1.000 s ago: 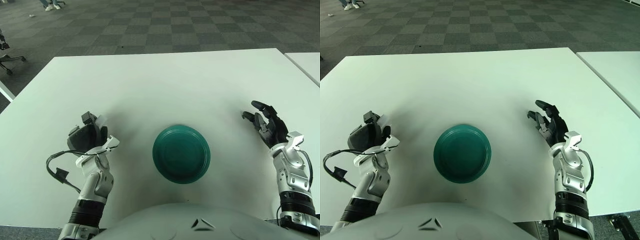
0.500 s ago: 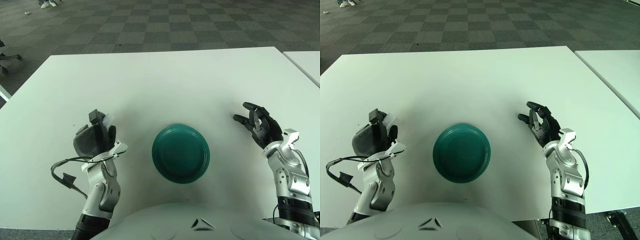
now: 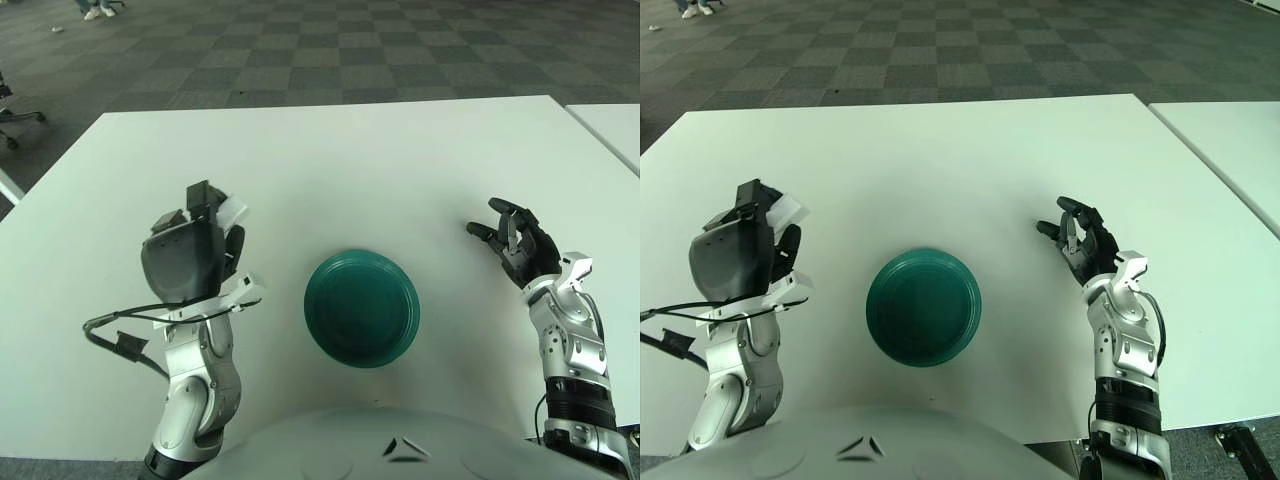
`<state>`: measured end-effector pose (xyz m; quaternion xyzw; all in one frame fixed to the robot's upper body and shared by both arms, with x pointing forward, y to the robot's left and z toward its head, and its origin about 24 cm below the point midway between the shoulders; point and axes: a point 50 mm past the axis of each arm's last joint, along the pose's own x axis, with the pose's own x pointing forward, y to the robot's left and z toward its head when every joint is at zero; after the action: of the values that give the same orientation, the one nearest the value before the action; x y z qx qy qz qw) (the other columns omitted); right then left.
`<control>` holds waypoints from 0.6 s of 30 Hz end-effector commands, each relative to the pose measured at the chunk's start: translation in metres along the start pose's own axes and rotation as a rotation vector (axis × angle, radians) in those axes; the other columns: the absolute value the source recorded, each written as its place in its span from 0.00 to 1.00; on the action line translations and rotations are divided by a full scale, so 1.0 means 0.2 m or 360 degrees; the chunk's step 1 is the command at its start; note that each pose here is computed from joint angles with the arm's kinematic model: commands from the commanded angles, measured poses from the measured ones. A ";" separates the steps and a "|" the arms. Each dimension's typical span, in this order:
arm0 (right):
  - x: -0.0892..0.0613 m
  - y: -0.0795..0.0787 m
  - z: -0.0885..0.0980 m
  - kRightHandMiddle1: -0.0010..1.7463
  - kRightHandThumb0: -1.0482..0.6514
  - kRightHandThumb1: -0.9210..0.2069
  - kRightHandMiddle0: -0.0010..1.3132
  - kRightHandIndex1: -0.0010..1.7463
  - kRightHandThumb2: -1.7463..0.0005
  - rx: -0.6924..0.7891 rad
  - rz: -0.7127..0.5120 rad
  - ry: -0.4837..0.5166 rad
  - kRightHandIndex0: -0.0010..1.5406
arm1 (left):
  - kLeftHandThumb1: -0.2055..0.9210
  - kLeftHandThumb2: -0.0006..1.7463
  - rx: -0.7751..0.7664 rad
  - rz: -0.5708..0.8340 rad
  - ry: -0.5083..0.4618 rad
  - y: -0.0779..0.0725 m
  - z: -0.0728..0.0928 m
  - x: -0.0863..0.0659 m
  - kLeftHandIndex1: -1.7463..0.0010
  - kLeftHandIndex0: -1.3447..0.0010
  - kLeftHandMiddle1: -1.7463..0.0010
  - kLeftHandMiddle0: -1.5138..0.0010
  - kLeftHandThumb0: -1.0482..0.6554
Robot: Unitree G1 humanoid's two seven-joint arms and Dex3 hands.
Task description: Put the charger into the plate.
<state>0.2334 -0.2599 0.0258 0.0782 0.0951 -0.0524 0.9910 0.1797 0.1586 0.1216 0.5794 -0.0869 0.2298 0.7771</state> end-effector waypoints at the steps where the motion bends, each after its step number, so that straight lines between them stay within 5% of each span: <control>1: -0.04 -0.03 -0.07 0.57 0.29 0.09 0.02 0.46 0.61 0.0015 -0.0022 0.0102 0.18 | 0.43 0.77 -0.0017 -0.0020 -0.0089 0.03 0.04 -0.01 0.00 0.53 0.00 0.16 0.33; 7: 0.03 0.00 -0.10 0.57 0.29 0.10 0.02 0.47 0.61 0.0022 -0.0004 0.0146 0.18 | 0.43 0.78 -0.0093 -0.0102 -0.0191 0.03 0.11 -0.03 0.00 0.52 0.00 0.16 0.33; 11: -0.06 0.00 -0.08 0.57 0.28 0.10 0.02 0.47 0.62 0.0014 0.0005 0.0109 0.17 | 0.44 0.77 -0.0187 -0.0200 -0.0284 0.01 0.17 -0.07 0.00 0.53 0.00 0.17 0.33; 15: -0.08 0.00 -0.07 0.57 0.28 0.10 0.02 0.47 0.62 0.0012 0.0006 0.0109 0.17 | 0.45 0.76 -0.0263 -0.0316 -0.0388 -0.03 0.23 -0.12 0.00 0.54 0.00 0.18 0.34; 18: 0.03 0.00 -0.07 0.58 0.28 0.10 0.05 0.49 0.62 -0.0010 0.0016 0.0107 0.17 | 0.46 0.76 -0.0299 -0.0420 -0.0454 -0.07 0.28 -0.14 0.00 0.54 0.00 0.19 0.34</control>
<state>0.2292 -0.2554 0.0227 0.0777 0.0966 -0.0382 0.9915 0.1680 0.1071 0.1195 0.5411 -0.1339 0.0712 0.8272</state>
